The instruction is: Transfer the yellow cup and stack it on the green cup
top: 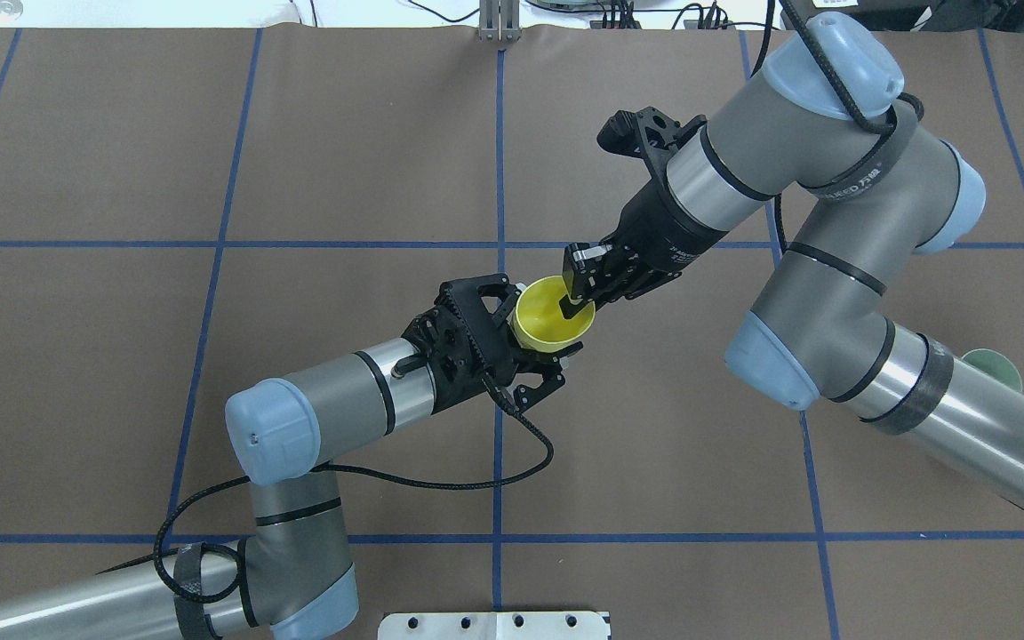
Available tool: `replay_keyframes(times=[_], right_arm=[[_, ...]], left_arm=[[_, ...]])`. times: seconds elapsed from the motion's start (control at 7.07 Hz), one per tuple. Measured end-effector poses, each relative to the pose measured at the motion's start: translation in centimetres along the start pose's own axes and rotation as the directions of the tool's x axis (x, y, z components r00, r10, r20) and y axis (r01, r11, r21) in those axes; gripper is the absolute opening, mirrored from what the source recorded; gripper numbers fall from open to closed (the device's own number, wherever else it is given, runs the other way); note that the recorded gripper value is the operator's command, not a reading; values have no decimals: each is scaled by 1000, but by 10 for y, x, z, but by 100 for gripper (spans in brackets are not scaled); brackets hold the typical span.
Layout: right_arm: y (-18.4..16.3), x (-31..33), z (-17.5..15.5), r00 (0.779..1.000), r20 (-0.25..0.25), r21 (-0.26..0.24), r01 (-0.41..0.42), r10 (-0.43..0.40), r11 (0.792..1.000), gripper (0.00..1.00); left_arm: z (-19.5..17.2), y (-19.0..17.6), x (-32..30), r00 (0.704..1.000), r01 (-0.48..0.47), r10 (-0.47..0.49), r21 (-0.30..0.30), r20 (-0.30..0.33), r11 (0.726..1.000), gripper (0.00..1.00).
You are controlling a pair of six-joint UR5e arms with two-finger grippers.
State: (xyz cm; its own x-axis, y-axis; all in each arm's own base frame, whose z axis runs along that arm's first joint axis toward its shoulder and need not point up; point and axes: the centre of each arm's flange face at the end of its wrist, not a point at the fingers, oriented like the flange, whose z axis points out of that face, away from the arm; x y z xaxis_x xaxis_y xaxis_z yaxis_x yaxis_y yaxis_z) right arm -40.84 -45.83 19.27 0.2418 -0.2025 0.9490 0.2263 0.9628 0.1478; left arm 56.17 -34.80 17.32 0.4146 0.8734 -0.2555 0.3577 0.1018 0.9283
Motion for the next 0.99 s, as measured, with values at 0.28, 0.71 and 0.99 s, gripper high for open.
replay_keyframes(times=[0.28, 0.71, 0.99], right_arm=[[-1, 1, -1, 1000, 1, 0, 0, 0, 1000, 0], [-6, 13, -18, 999, 11, -10, -49, 49, 999, 0], [-11, 48, -48, 993, 14, -14, -114, 114, 993, 0]], left_arm=[[1, -2, 1, 1000, 4, -4, 6, 9, 1000, 93], [-4, -4, 24, 999, 44, -44, 35, 9, 998, 99], [-9, -10, 29, 997, 72, -73, 51, 3, 996, 99]])
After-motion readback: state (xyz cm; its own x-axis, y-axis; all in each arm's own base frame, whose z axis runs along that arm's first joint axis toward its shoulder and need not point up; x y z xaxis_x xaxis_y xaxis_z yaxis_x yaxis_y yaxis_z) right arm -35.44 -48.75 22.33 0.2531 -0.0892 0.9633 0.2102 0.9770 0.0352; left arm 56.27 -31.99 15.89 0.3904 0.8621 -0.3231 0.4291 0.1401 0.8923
